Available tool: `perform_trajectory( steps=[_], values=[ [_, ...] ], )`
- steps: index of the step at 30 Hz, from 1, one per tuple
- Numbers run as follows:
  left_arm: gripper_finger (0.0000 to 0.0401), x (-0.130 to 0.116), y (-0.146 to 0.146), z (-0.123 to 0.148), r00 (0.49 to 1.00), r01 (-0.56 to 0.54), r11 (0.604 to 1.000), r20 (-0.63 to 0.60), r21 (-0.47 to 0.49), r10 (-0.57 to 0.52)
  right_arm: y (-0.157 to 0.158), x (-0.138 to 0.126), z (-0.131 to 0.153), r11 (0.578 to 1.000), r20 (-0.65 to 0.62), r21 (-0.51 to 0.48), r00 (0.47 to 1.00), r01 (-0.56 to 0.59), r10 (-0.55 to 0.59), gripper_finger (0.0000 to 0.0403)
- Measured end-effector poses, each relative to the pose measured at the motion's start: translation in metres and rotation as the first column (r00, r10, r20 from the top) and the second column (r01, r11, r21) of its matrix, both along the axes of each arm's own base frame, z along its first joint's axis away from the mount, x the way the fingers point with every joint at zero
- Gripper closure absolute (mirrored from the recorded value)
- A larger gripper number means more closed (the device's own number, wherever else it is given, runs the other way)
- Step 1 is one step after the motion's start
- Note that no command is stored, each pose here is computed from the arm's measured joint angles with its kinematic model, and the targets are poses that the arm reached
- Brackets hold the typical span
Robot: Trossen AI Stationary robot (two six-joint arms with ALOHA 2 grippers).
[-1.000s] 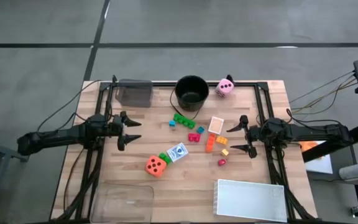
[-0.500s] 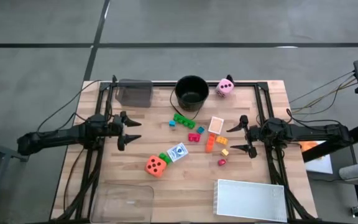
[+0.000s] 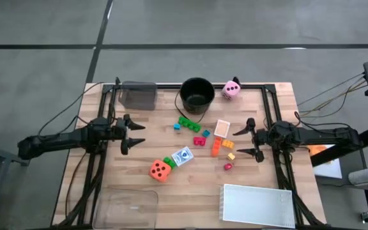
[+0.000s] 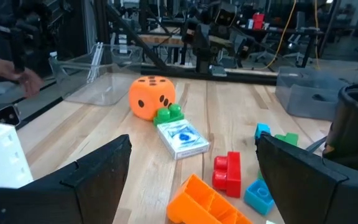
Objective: Pick & Place Toys
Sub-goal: Put the orange game piece into the white bin
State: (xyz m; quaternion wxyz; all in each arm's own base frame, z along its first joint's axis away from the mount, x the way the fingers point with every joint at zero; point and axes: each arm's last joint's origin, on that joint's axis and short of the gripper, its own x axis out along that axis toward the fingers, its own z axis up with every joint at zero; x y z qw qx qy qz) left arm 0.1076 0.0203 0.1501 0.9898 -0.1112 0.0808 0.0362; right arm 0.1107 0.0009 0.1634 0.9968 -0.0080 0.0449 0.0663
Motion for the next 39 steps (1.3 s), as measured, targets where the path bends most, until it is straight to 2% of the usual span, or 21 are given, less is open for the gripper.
perform_trajectory(
  steps=[9, 14, 18, 24, 31, 33, 36, 39],
  values=[
    [0.0087, 0.0, 0.0, 0.0, 1.0, 0.0, 1.0, 0.0, 0.0, 0.0, 0.0, 0.0, 0.007, 1.0, 0.065, 0.026, 0.998, 0.008, -0.01, 0.0064],
    [0.0087, 0.0, 0.0, 0.0, 1.0, 0.0, 1.0, 0.0, 0.0, 0.0, -0.003, 0.001, 0.009, 0.995, 0.093, 0.026, 0.991, 0.094, -0.096, 0.0064],
    [0.0087, 0.0, 0.0, 0.001, 1.0, -0.016, 1.0, 0.006, 0.004, 0.016, -0.003, 0.001, 0.01, 0.993, 0.094, 0.041, 0.989, 0.114, -0.117, 0.0064],
    [0.0087, 0.0, 0.001, 0.001, 1.0, -0.029, 1.0, 0.008, 0.007, 0.029, -0.007, 0.001, 0.009, 0.966, 0.084, 0.063, 0.963, 0.25, -0.255, 0.0064],
    [0.0087, 0.0, 0.001, 0.001, 0.998, -0.056, 0.997, 0.015, -0.058, 0.057, -0.008, 0.002, 0.009, 0.958, 0.078, 0.075, 0.956, 0.277, -0.282, 0.0064],
    [0.0087, 0.0, 0.001, 0.002, 0.999, -0.05, 0.999, 0.022, -0.014, 0.05, -0.008, 0.002, 0.007, 0.957, 0.064, 0.086, 0.957, 0.278, -0.284, 0.0064],
    [0.0087, 0.001, 0.002, 0.006, 0.998, -0.038, 0.994, 0.06, 0.101, 0.032, -0.008, 0.005, 0.004, 0.953, 0.028, 0.112, 0.957, 0.283, -0.288, 0.0064],
    [0.0087, 0.001, 0.002, 0.01, 0.995, -0.044, 0.992, 0.099, 0.115, 0.033, -0.009, 0.007, 0.001, 0.946, -0.013, 0.119, 0.953, 0.301, -0.302, 0.0064]
  ],
)
